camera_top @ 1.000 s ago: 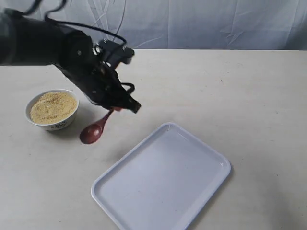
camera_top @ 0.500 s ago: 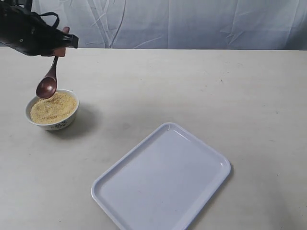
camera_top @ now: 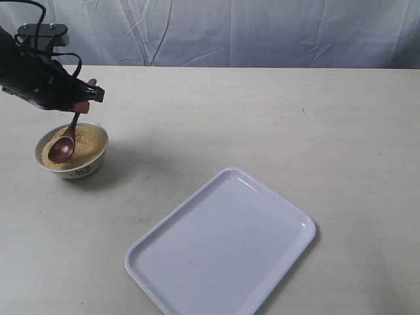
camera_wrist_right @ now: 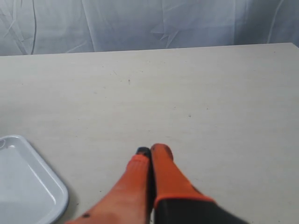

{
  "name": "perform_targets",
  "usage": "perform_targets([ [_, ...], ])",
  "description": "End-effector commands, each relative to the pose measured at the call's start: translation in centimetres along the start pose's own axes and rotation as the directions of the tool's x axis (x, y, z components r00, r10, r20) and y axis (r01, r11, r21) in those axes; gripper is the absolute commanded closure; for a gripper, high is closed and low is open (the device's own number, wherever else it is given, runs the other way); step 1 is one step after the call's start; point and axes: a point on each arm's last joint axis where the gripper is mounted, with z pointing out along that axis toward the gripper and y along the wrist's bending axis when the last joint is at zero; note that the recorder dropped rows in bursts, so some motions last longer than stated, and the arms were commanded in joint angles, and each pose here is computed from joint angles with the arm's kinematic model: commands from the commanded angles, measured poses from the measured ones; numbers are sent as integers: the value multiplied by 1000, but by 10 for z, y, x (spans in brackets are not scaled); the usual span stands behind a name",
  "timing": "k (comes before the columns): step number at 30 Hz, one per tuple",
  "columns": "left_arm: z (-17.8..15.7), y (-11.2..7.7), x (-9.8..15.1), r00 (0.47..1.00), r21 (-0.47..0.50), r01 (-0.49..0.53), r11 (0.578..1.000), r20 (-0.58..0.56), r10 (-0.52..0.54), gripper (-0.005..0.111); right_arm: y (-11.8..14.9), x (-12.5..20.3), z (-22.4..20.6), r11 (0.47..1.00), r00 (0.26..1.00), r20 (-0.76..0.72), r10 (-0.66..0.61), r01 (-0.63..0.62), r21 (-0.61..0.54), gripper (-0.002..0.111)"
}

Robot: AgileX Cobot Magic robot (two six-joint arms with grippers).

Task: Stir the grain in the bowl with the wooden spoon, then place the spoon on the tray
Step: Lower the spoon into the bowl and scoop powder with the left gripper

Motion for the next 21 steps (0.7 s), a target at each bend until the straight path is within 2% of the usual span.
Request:
perform_targets([
  [1,11,5,1,1000,-17,6,1000,11,-6,107,0,0,0,1000,1000,15,0,0,-4,108],
  [10,25,8,6,1000,-28,-23,999,-7,23,105,0,0,0,1000,1000,15,0,0,-4,108],
  [17,24,8,8,999,-27,-40,999,-27,39,73,0,0,0,1000,1000,15,0,0,-4,108],
  [21,19,9,4,998,-35,-57,998,-12,57,72,0,0,0,1000,1000,15,0,0,-4,108],
])
